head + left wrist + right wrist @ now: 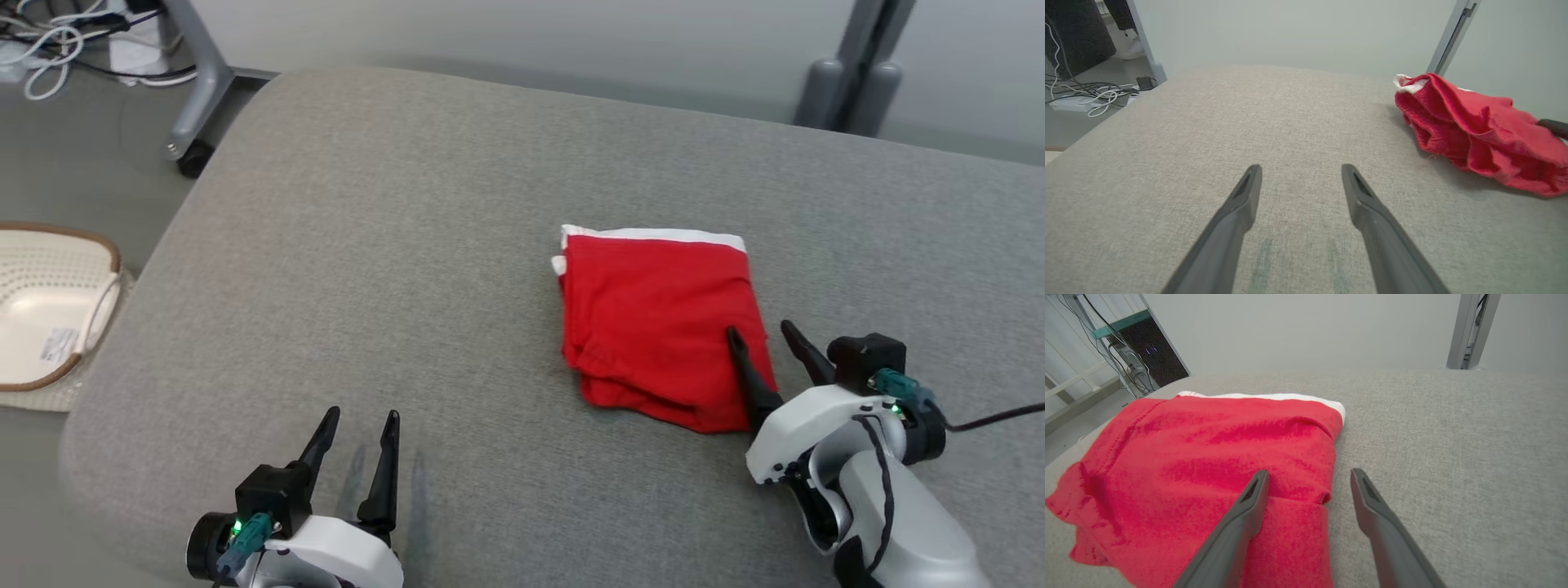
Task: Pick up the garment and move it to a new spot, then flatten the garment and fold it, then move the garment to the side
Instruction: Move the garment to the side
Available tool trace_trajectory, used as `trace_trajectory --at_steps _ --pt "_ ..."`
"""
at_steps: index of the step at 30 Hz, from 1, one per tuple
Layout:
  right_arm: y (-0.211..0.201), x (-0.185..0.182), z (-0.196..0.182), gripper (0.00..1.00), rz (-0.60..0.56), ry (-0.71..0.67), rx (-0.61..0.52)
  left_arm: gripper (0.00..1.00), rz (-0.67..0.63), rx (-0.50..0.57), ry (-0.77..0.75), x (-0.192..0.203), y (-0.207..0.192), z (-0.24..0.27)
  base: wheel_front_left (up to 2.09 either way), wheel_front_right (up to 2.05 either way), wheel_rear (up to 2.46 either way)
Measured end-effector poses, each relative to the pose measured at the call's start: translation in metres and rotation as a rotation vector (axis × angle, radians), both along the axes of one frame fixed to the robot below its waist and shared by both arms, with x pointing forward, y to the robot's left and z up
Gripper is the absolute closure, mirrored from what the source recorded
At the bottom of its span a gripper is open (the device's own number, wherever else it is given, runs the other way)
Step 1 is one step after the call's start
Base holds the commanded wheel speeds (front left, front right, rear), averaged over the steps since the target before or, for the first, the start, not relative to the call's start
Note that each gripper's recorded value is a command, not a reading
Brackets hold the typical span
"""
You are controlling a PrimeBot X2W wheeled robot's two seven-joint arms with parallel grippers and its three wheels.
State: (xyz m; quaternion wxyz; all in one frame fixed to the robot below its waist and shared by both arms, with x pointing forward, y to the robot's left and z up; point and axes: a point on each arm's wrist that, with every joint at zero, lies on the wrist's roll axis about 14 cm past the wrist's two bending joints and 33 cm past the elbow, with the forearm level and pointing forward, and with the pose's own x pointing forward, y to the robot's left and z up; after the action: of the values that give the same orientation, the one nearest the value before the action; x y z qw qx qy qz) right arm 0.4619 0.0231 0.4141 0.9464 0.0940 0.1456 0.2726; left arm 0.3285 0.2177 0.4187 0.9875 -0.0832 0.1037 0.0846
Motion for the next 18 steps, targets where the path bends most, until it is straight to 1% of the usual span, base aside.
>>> trace_trajectory --at_steps 4,5,6,7,8,12,18 --pt "0.016 0.005 -0.017 0.00 0.030 0.058 -0.031 0.00 0.068 0.001 0.007 -0.015 0.017 0.000 0.00 0.00 0.00" --pt "0.020 0.004 -0.021 0.06 0.036 0.075 -0.032 0.00 0.080 0.002 0.009 -0.018 0.020 0.000 0.00 0.00 0.00" --pt "0.024 0.003 -0.024 0.51 0.041 0.088 -0.030 0.00 0.093 0.004 0.011 -0.021 0.023 0.000 0.00 0.00 0.00" --pt "0.027 0.001 -0.028 0.78 0.052 0.097 -0.038 0.00 0.103 0.006 0.014 -0.024 0.026 0.000 0.00 0.00 0.00" --pt "0.029 0.000 -0.030 1.00 0.057 0.105 -0.040 0.00 0.111 0.007 0.015 -0.027 0.028 0.000 0.00 0.00 0.00" --pt "0.034 -0.002 -0.033 1.00 0.066 0.120 -0.043 0.00 0.130 0.005 0.008 -0.032 0.032 0.002 0.00 0.00 0.00" --pt "0.021 0.003 -0.018 1.00 0.007 0.089 -0.012 0.00 0.108 -0.004 -0.013 -0.031 0.025 0.007 0.00 0.00 0.00"
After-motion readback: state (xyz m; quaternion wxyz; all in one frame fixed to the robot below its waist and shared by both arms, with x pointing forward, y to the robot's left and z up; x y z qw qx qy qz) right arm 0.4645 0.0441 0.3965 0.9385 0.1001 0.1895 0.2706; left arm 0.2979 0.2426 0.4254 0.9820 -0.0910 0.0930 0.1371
